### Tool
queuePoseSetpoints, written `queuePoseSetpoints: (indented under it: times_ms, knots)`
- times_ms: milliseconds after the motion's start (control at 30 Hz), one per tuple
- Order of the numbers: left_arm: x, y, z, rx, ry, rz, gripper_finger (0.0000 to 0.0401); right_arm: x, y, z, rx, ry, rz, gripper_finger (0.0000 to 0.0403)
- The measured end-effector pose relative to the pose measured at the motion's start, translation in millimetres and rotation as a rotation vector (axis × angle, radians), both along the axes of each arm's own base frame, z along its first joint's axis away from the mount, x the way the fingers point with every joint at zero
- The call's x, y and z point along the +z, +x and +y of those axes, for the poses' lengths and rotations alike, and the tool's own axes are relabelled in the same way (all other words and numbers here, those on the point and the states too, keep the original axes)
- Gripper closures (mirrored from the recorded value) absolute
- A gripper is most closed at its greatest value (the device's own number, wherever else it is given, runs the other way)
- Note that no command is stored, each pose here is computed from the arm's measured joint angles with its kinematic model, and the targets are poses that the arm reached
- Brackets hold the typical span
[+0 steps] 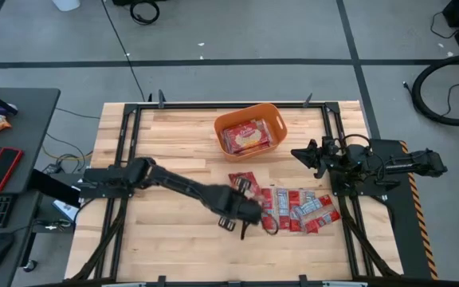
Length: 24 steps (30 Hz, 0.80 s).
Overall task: Sort popcorn bags into baskets
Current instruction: Put the red popcorn bag into the orange bin
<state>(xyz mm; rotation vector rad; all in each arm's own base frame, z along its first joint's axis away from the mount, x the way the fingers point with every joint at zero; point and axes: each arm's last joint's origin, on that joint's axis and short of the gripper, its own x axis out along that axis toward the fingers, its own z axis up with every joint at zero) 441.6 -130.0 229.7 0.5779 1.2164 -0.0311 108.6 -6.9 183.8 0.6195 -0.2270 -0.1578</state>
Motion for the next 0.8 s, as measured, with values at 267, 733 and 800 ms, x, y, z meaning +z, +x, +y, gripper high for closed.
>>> queuePoseSetpoints:
  times_ms: [267, 733, 800]
  knots:
    - [52.0, -1.5, 35.0, 0.097, 0.026, -0.203, 0.04, 0.0, 0.0, 0.0, 0.0, 0.0, 0.0, 0.0351]
    - [103.3, 0.1, 97.0, 0.17, 0.058, -0.431, 0.0401, 0.1, 0.0, 0.0, 0.0, 0.0, 0.0, 0.0351]
    - [107.2, 1.9, 105.1, 0.163, 0.075, -0.455, 0.0401, 0.1, 0.0, 0.0, -0.001, 0.0, 0.0, 0.0351]
